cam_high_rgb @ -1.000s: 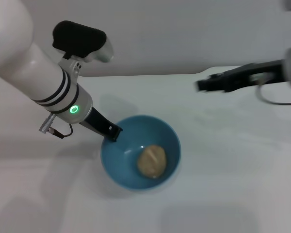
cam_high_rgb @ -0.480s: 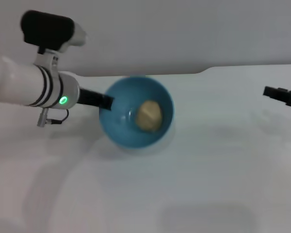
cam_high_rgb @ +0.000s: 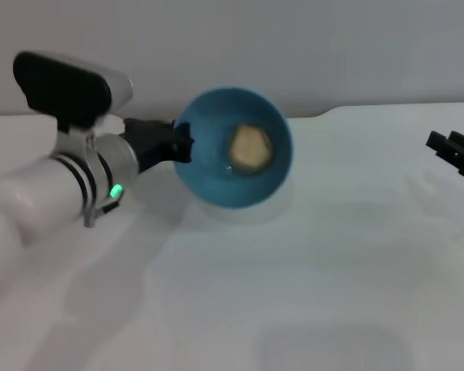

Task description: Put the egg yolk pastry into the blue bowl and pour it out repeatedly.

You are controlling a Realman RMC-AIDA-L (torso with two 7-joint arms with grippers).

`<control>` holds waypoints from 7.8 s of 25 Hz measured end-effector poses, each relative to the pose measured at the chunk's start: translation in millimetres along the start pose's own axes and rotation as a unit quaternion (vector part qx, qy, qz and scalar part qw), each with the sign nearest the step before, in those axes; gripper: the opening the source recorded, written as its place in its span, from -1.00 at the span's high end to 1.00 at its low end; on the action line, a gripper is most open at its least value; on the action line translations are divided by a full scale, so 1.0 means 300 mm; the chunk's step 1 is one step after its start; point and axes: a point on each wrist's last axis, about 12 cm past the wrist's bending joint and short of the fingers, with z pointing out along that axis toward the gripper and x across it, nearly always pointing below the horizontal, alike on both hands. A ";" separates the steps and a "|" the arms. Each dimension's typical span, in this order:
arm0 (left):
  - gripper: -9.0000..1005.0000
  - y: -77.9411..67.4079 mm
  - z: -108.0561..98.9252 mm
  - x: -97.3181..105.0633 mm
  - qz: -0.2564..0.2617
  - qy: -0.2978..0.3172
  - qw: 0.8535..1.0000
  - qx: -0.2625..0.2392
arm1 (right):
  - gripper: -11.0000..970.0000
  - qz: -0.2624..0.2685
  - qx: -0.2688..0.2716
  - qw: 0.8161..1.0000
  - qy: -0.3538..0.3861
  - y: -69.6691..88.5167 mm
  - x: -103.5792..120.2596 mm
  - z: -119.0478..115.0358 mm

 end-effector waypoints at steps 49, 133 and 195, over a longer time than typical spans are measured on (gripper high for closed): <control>0.98 -0.214 -0.158 0.181 0.025 -0.389 0.920 -0.043 | 0.08 0.027 -0.004 0.998 -0.055 -0.003 -0.019 -0.007; 0.98 0.137 0.087 -0.130 -0.040 0.257 0.966 0.001 | -0.18 -0.276 -0.298 0.831 0.379 0.662 0.201 0.382; 0.98 0.117 0.079 -0.147 -0.021 0.285 0.958 0.014 | 0.71 -0.276 -0.365 0.858 0.234 0.668 -0.106 0.163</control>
